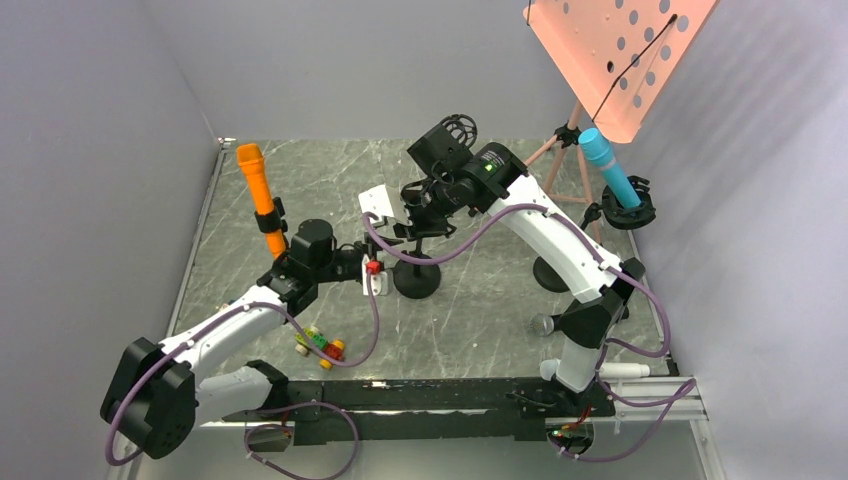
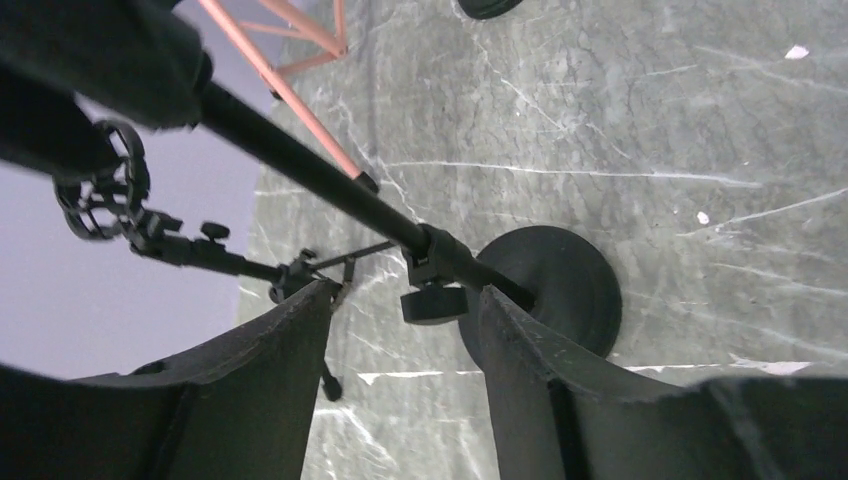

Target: Remove the microphone from the stand

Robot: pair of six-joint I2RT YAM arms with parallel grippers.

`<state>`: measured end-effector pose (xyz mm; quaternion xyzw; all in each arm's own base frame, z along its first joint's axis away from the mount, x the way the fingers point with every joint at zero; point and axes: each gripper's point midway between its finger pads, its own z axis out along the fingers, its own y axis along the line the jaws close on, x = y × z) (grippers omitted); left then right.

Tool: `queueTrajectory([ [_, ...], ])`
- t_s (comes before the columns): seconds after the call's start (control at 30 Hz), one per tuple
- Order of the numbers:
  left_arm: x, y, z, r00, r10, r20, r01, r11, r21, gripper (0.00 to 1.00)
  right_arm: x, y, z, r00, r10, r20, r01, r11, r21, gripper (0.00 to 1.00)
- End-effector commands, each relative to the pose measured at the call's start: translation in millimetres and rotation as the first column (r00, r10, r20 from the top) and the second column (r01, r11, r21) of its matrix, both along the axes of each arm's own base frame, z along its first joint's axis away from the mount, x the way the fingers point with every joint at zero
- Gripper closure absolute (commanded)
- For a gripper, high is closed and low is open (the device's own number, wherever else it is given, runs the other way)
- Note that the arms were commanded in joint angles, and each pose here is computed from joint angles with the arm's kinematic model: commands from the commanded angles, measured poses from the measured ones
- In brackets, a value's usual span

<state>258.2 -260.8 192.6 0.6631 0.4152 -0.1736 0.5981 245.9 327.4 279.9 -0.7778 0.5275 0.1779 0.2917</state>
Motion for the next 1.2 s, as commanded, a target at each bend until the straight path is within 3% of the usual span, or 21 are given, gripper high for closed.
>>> queueTrajectory([
  [0.0, -1.1, -8.5, -0.9, 0.987, -0.078, 0.143, 0.071, 0.996, 0.056, 0.41, 10.8, 6.2, 2.8, 0.999, -0.003, 0.047, 0.002, 1.000, 0.010, 1.00],
  [0.37, 11.2, -7.5, -38.7, 0.994, -0.060, 0.094, 0.045, 0.986, 0.160, 0.50, 11.9, 7.1, 0.7, 0.999, -0.009, 0.040, 0.008, 1.000, 0.007, 1.00],
  [0.77, -2.9, -15.8, -65.2, 0.991, -0.127, 0.038, 0.116, 0.969, 0.218, 0.58, 12.2, 8.2, -1.3, 0.999, -0.004, 0.037, 0.004, 1.000, 0.004, 1.00],
  [1.17, -8.3, -21.1, -77.9, 0.996, -0.090, -0.020, 0.093, 0.975, 0.203, 0.68, 11.6, 9.5, -5.0, 1.000, 0.001, 0.024, -0.001, 1.000, 0.000, 1.00],
])
